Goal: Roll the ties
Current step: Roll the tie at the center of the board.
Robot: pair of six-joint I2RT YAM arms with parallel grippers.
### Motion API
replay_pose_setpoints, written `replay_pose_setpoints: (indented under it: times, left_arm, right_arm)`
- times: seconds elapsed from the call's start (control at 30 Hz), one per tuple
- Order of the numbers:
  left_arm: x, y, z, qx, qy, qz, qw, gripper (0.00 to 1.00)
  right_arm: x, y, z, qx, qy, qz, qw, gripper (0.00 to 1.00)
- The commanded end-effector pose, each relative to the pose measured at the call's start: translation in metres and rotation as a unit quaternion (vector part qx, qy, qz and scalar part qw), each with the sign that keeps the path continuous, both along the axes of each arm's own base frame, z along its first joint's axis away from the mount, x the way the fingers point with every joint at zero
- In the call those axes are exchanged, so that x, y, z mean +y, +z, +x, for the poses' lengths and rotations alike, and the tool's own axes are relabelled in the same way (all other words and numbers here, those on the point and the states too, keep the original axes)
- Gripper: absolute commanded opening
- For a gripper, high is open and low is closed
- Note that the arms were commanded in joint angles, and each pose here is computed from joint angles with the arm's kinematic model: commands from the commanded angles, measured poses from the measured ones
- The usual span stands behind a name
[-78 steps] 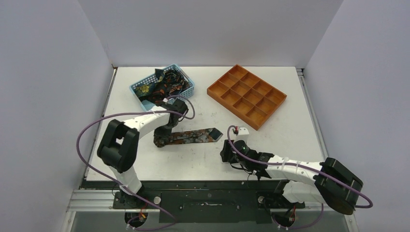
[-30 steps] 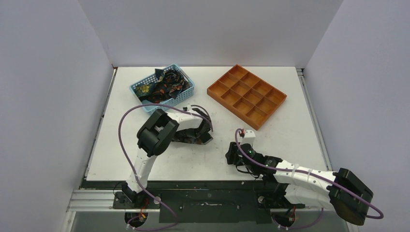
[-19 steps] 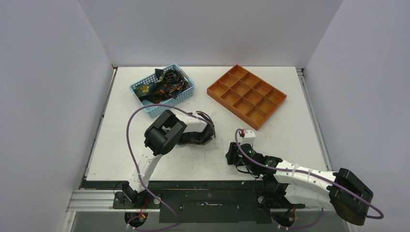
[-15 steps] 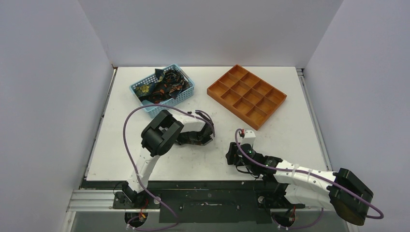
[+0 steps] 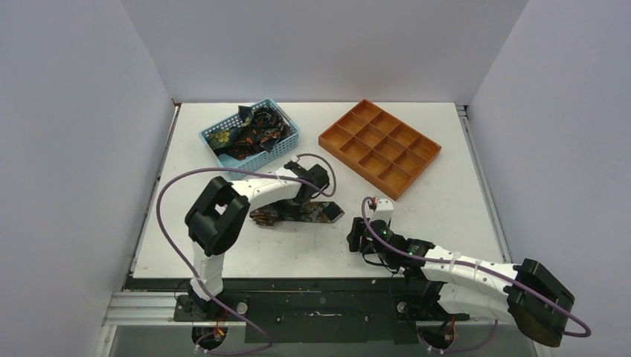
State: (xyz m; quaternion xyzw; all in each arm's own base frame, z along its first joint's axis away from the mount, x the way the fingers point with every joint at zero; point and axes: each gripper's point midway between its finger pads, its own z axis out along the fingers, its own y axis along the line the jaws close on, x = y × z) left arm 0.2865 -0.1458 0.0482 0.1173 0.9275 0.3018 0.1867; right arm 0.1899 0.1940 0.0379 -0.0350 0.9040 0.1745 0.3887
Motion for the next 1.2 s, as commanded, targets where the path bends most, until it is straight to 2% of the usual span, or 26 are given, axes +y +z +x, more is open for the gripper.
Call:
replay_pose_setpoints:
  times: [0.0, 0.23, 0.37, 0.43, 0.57, 0.63, 0.7, 0.83, 0.97, 1.17]
  left_arm:
    - [-0.022, 0.025, 0.005, -0.024, -0.004, -0.092, 0.995, 0.79]
    - [-0.027, 0.068, 0.005, -0.061, -0.01, -0.149, 0.987, 0.87]
    - [-0.012, 0.095, 0.002, -0.109, 0.022, -0.232, 0.966, 0.87]
    - [0.001, 0.095, -0.003, -0.124, 0.064, -0.319, 0.937, 0.85]
    - [0.022, 0.093, -0.007, -0.182, 0.137, -0.495, 0.839, 0.75]
    - [0.029, 0.082, -0.017, -0.19, 0.163, -0.533, 0.808, 0.67]
    - [0.03, 0.071, -0.026, -0.19, 0.174, -0.558, 0.789, 0.61]
    - [0.03, 0.045, -0.046, -0.177, 0.199, -0.576, 0.773, 0.49]
    - [0.03, 0.025, -0.06, -0.172, 0.219, -0.587, 0.76, 0.39]
    - [0.029, 0.009, -0.063, -0.175, 0.235, -0.6, 0.744, 0.3]
  right_arm:
    - [0.007, 0.025, 0.016, -0.031, -0.013, 0.014, 0.999, 0.59]
    - [0.014, 0.035, 0.025, -0.037, -0.003, 0.015, 0.999, 0.61]
    - [0.032, 0.052, 0.041, -0.045, 0.01, 0.031, 0.998, 0.61]
    - [0.046, 0.063, 0.053, -0.052, 0.019, 0.044, 0.997, 0.61]
    - [0.082, 0.078, 0.082, -0.052, 0.042, 0.066, 0.996, 0.6]
    - [0.103, 0.08, 0.097, -0.047, 0.051, 0.071, 0.995, 0.58]
    - [0.122, 0.079, 0.113, -0.039, 0.058, 0.073, 0.995, 0.57]
    - [0.163, 0.076, 0.145, -0.039, 0.075, 0.064, 0.994, 0.54]
    - [0.197, 0.05, 0.173, -0.023, 0.09, 0.04, 0.995, 0.51]
    - [0.234, 0.023, 0.2, -0.011, 0.116, 0.016, 0.993, 0.48]
